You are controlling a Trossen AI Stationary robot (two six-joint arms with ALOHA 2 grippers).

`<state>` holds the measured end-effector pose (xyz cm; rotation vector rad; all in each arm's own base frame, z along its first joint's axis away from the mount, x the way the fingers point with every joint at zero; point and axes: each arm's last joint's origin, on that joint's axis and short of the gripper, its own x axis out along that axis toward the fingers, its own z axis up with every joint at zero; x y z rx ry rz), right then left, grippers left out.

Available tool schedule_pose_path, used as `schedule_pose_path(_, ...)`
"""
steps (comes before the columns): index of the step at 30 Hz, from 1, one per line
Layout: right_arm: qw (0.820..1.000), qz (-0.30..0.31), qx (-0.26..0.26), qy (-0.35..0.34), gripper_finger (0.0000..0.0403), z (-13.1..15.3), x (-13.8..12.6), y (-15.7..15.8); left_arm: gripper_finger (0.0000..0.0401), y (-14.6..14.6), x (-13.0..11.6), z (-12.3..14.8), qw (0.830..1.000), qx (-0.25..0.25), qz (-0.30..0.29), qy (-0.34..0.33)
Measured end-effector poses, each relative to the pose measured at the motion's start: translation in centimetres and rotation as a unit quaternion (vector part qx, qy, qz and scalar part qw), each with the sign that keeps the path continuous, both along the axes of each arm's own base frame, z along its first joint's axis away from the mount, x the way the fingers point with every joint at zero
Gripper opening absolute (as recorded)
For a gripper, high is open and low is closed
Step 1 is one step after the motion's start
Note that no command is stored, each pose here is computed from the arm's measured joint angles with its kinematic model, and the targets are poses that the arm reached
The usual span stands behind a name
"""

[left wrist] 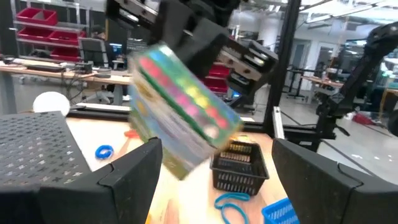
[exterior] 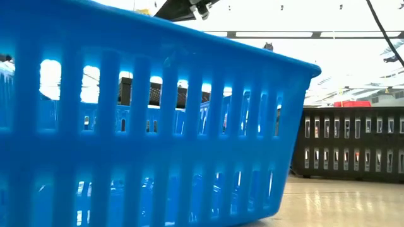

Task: Pick & Place Office Desk Supplies
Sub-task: Put the yellow crayon box into the blue bin

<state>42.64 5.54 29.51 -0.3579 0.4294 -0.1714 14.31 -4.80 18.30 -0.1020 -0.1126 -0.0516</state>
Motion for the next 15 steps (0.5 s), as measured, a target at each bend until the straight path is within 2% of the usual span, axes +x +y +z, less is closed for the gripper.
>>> schedule_pose_path(5, 0.999, -0.013, -0.002, -0.032, 0.0, 0.6, 0.2, -0.1, 0.031, 0.0, 0.1, 0.0, 1.0, -0.002, 0.004, -0.002)
schedule_pose_path(15, 0.997, -0.016, -0.008, -0.07, 0.0, 1.3, 0.4, -0.1, 0.031, 0.0, 1.4, 0.4, 0.996, -0.03, 0.079, -0.024)
